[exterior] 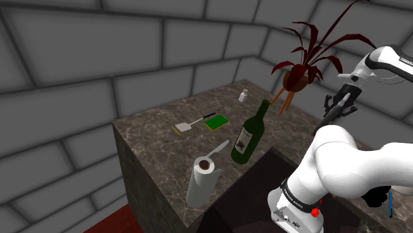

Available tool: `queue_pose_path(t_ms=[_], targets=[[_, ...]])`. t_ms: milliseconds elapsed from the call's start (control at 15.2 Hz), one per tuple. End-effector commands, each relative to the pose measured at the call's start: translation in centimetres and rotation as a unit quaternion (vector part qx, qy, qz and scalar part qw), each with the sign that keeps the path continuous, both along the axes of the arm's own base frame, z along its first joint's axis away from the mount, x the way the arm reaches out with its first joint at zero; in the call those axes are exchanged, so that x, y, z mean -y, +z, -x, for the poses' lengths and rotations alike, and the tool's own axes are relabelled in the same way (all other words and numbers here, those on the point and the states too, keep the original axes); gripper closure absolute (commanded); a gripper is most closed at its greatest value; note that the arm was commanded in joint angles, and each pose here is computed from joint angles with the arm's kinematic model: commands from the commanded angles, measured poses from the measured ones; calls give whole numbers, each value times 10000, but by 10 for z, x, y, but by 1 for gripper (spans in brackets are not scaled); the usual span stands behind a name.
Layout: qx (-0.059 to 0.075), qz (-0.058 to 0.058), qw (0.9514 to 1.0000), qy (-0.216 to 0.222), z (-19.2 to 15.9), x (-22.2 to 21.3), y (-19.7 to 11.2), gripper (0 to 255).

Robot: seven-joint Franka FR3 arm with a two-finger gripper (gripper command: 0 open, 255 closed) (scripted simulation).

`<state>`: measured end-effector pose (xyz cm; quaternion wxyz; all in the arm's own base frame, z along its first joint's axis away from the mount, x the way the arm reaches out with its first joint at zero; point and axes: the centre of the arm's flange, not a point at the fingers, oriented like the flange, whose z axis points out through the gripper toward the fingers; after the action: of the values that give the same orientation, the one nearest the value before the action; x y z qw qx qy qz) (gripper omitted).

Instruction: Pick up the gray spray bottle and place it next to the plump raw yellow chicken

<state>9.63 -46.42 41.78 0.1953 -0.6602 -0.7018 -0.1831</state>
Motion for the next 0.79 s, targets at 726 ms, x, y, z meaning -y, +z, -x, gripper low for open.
queue_pose_path(t_ms=[726], targets=[[1, 1, 10000, 0, -2, 1, -69, 255]])
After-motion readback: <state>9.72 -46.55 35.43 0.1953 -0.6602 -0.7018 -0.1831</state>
